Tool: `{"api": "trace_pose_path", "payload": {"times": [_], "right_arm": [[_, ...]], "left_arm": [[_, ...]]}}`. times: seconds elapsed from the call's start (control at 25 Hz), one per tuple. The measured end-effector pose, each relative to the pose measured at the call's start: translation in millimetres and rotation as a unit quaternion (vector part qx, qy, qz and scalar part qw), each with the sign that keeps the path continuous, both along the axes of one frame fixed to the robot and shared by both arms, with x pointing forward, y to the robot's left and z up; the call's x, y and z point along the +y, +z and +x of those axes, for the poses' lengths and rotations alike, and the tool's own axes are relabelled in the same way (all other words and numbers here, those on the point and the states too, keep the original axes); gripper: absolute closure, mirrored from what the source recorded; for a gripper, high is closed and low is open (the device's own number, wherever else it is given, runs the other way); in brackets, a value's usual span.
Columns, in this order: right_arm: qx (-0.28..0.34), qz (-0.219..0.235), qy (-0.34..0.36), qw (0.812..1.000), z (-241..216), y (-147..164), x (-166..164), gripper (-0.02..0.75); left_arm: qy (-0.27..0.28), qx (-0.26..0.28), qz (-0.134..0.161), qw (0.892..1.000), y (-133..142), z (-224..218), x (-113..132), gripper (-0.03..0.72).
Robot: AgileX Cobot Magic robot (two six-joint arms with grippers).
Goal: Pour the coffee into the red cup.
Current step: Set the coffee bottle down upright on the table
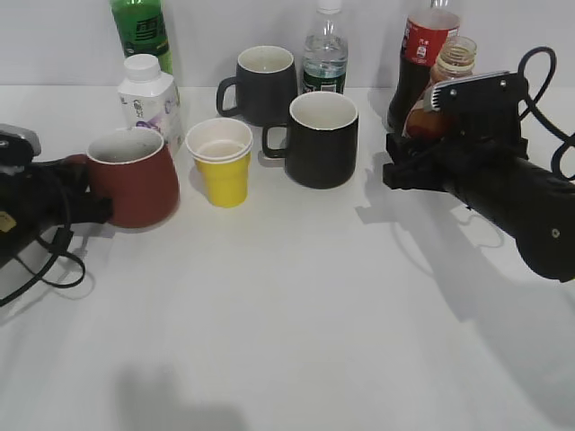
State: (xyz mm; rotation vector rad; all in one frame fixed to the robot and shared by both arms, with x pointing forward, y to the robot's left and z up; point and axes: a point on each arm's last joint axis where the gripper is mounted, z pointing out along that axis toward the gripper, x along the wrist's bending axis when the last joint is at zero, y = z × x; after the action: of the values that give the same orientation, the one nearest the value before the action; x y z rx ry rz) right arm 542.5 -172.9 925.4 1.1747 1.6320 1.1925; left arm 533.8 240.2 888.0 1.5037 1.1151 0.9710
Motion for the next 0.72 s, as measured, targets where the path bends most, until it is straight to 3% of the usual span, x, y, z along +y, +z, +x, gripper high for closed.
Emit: {"api": "trace_pose_path", "payload": {"times": [0.16, 0.44, 0.6, 0.72], "right_arm": [[0.007, -0.005, 0.0, 1.0, 0.5, -6.2, 0.2, 0.234], [0.044, -0.003, -0.002, 0.999, 1.1, -30.7, 1.0, 0.234], [0.041, -0.001, 0.024, 0.999, 0.1, -32.7, 5.6, 0.232], [0.037, 0.0, 0.041, 0.998, -0.5, -32.9, 8.5, 0.136]], "left_arm": [[0.0, -0.005, -0.004, 1.0, -2.6, 4.0, -0.8, 0.609], [0.0, 0.001, -0.005, 1.0, -5.4, -2.3, 0.2, 0.358], [0.0, 0.003, -0.007, 1.0, -6.5, -10.2, 1.9, 0.326], [0.002, 0.015, -0.005, 1.0, -6.0, -21.8, 3.9, 0.321]]}}
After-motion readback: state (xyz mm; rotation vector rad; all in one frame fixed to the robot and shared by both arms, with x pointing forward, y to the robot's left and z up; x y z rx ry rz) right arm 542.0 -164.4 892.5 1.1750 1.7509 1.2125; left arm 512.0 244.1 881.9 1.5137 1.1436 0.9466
